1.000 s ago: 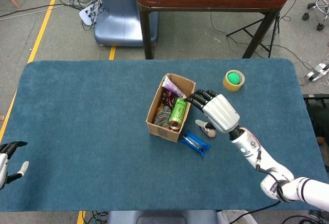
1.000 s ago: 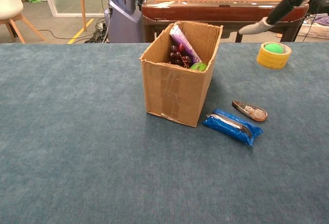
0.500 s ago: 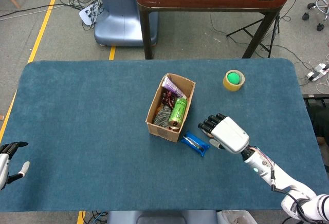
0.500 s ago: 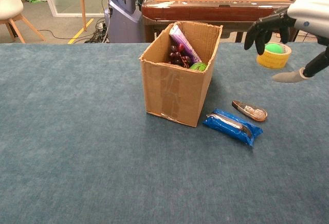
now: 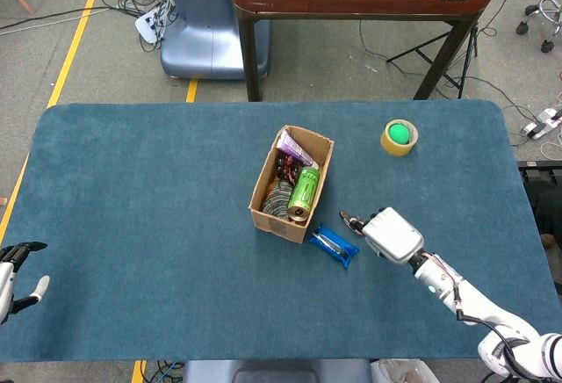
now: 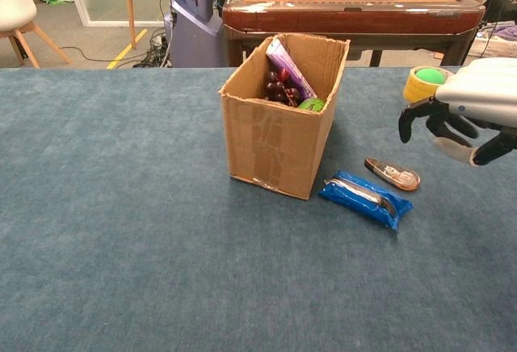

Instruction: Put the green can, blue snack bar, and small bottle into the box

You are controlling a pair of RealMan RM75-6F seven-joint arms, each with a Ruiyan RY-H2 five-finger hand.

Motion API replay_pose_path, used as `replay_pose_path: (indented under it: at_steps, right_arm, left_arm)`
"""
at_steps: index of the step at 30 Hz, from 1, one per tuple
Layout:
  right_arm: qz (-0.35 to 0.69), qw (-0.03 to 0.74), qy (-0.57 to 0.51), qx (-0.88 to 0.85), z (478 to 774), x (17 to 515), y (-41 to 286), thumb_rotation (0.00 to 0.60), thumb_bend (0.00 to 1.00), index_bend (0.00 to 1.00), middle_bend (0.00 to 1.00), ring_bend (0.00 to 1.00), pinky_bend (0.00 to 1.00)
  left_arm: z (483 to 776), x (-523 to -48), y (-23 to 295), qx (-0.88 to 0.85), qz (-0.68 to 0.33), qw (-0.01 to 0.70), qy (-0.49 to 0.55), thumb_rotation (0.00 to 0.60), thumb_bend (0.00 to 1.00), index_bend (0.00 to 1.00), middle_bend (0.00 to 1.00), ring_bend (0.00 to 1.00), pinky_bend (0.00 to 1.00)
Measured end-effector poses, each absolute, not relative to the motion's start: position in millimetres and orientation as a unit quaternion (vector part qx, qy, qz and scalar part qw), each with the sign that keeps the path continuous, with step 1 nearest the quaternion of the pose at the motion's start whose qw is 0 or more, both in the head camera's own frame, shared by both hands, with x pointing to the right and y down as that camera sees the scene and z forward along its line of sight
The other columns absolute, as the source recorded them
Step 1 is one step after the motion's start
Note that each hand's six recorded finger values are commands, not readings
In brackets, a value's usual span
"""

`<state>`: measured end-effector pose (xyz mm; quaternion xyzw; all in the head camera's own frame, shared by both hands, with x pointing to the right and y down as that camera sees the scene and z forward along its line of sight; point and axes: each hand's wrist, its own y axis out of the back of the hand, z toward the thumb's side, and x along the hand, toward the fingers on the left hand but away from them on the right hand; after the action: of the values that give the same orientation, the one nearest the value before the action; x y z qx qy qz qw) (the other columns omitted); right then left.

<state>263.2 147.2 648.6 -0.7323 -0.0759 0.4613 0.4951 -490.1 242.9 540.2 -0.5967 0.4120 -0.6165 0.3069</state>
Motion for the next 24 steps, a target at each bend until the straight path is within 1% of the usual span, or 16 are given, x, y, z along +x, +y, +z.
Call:
replay_pose_path:
  at_steps: [2, 3, 5, 6, 14, 24]
  right_arm:
    - [0.474, 0.485, -0.069, -0.731, 652, 263, 147, 0.6, 0.87, 0.37, 1.0, 0.99, 0.96]
    - [0.481, 0.478, -0.065, -0.731, 654, 262, 146, 0.6, 0.92, 0.37, 1.0, 1.0, 0.98]
    - [0.49, 0.468, -0.061, -0.733, 658, 261, 145, 0.6, 0.99, 0.37, 1.0, 1.0, 1.0]
    - [0.495, 0.462, -0.059, -0.734, 660, 259, 144, 0.6, 1.0, 0.37, 1.0, 1.0, 1.0]
    - [0.504, 0.449, -0.041, -0.737, 672, 237, 140, 0.6, 1.0, 0.37, 1.0, 1.0, 1.0]
    - [0.502, 0.451, -0.024, -0.737, 696, 212, 141, 0.6, 1.0, 0.37, 1.0, 1.0, 1.0]
  left_arm:
    - [540, -490, 243, -0.597, -0.617, 0.307, 0.411, 0.6, 0.31, 0.29, 0.32, 0.27, 0.45]
    - [540, -490, 243, -0.597, -0.617, 0.307, 0.411, 0.6, 0.31, 0.29, 0.32, 0.27, 0.45]
    - [541, -490, 243, -0.597, -0.617, 0.307, 0.411, 0.6, 0.31, 0.29, 0.32, 0.27, 0.45]
    - [541, -490, 243, -0.597, -0.617, 0.307, 0.411, 0.6, 0.31, 0.29, 0.32, 0.27, 0.45]
    - [541, -491, 243, -0.596, -0.617, 0.306, 0.412, 0.6, 0.31, 0.29, 0.32, 0.27, 0.45]
    - [535, -493, 242, -0.593, -0.616, 0.306, 0.419, 0.6, 0.31, 0.29, 0.32, 0.27, 0.45]
